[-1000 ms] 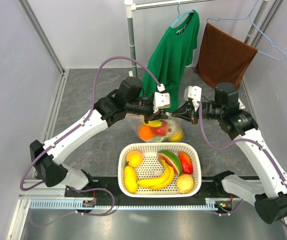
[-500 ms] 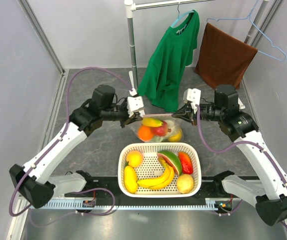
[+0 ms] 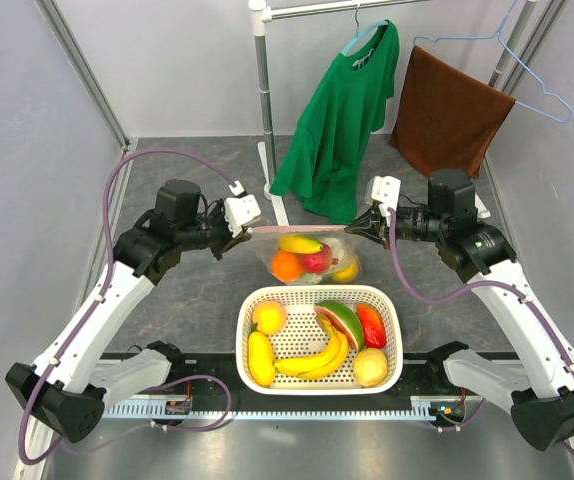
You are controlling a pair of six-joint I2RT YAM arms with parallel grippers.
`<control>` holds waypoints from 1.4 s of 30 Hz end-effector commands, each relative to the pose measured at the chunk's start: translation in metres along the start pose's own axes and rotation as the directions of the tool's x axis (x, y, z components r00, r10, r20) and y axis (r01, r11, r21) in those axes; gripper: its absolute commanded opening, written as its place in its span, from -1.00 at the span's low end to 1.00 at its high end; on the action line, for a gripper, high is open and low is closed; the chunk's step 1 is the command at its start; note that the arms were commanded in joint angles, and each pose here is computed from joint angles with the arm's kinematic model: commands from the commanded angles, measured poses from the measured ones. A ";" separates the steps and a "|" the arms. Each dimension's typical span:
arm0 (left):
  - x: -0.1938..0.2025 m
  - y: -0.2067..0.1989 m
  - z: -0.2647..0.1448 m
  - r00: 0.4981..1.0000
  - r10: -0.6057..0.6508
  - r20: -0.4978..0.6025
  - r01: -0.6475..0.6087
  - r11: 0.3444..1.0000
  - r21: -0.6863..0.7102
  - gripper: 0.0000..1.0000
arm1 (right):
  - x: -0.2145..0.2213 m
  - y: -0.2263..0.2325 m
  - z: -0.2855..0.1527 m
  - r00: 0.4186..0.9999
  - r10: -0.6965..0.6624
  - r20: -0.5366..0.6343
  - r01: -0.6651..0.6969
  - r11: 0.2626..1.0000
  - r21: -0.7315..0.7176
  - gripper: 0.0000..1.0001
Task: Place the food in the zip-top bag and seal the zipper
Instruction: Zip the zipper food storage bag at the center of the board.
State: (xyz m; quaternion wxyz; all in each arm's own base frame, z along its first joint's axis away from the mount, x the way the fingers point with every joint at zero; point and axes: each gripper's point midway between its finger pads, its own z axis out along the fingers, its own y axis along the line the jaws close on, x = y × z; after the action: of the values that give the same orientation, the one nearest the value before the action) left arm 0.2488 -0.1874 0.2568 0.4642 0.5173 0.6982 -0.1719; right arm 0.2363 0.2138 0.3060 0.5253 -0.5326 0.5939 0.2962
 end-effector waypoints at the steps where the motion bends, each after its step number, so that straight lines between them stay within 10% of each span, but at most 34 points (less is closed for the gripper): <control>1: 0.031 0.018 -0.025 0.992 -0.009 -0.129 -0.010 0.989 -0.147 -0.85 | -0.010 -0.014 -0.007 0.999 -0.037 -0.002 0.037 0.998 0.057 -1.00; 8: 0.042 0.024 -0.035 0.982 -0.016 -0.189 -0.023 0.979 -0.201 -0.82 | -0.011 -0.015 -0.003 1.000 -0.024 0.005 0.024 0.999 0.041 -1.00; 17: -0.046 0.002 -0.047 0.996 0.050 0.068 -0.049 0.999 -0.017 0.49 | -0.014 -0.010 0.001 1.000 -0.001 0.030 0.001 1.000 -0.001 -1.00; 25: -0.101 -0.018 0.002 0.981 0.141 0.130 -0.155 0.982 0.108 0.64 | -0.020 -0.006 0.000 0.999 0.009 0.049 -0.008 1.000 -0.017 -1.00; 34: -0.106 -0.033 0.057 0.984 0.154 0.087 -0.168 0.968 0.184 0.37 | -0.031 -0.001 -0.004 0.997 0.003 0.079 -0.001 1.000 -0.029 -1.00; 42: -0.105 -0.040 0.041 0.992 0.074 0.101 -0.095 0.972 0.216 -0.96 | -0.038 -0.003 -0.005 0.995 0.037 0.092 -0.035 0.999 -0.018 -0.78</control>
State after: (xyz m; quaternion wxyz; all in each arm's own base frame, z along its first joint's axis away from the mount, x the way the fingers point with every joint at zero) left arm 0.2432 -0.2967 0.2821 0.4087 0.6114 0.6383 -0.2274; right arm 0.2360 0.2180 0.3097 0.5107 -0.5152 0.6040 0.3300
